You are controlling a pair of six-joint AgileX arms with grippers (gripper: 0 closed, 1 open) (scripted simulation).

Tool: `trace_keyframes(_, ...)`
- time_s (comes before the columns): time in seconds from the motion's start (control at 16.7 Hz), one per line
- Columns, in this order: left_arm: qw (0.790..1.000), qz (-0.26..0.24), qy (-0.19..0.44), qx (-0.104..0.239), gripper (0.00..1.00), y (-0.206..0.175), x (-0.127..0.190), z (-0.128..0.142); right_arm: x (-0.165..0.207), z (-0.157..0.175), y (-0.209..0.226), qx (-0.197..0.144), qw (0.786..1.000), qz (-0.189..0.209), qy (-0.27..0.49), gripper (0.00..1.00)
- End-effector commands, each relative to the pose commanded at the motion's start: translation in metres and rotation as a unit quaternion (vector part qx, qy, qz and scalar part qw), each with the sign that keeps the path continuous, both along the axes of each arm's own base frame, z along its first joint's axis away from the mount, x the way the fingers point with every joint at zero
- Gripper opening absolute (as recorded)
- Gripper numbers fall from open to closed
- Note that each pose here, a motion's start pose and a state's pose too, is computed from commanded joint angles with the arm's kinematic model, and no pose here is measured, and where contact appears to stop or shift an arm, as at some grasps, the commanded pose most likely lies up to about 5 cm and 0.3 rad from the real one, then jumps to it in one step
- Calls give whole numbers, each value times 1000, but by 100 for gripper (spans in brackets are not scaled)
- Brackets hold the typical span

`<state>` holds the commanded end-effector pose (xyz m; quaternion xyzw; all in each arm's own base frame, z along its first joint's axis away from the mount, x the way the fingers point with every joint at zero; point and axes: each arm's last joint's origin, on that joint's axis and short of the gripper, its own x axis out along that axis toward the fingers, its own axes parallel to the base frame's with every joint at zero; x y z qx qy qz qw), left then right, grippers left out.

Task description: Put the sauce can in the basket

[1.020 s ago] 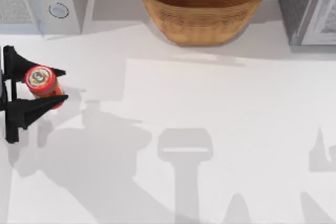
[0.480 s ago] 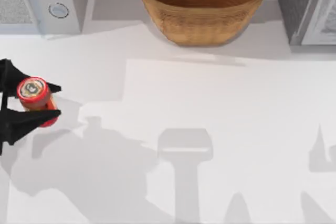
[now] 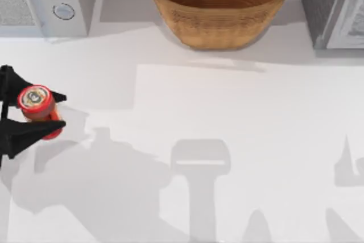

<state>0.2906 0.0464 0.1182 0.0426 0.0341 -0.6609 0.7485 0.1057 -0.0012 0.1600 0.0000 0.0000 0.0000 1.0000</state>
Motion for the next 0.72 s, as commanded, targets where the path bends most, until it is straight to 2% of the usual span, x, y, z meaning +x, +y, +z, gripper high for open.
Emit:
trace_keyframes(0.18, 1000, -13, -10, 17, 0, -2, 9, -1, 0, 0, 0, 0, 1000, 0, 0, 100)
trace_keyframes(0.3, 998, -31, -22, 45, 0, -5, 21, -3, 0, 0, 0, 0, 1000, 0, 0, 100)
trace_keyframes(0.54, 987, -50, -51, 142, 0, -16, 60, -2, 0, 0, 0, 0, 1000, 0, 0, 100)
trace_keyframes(0.72, 973, -16, -68, 222, 0, -28, 99, 8, 0, 0, 0, 0, 1000, 0, 0, 100)
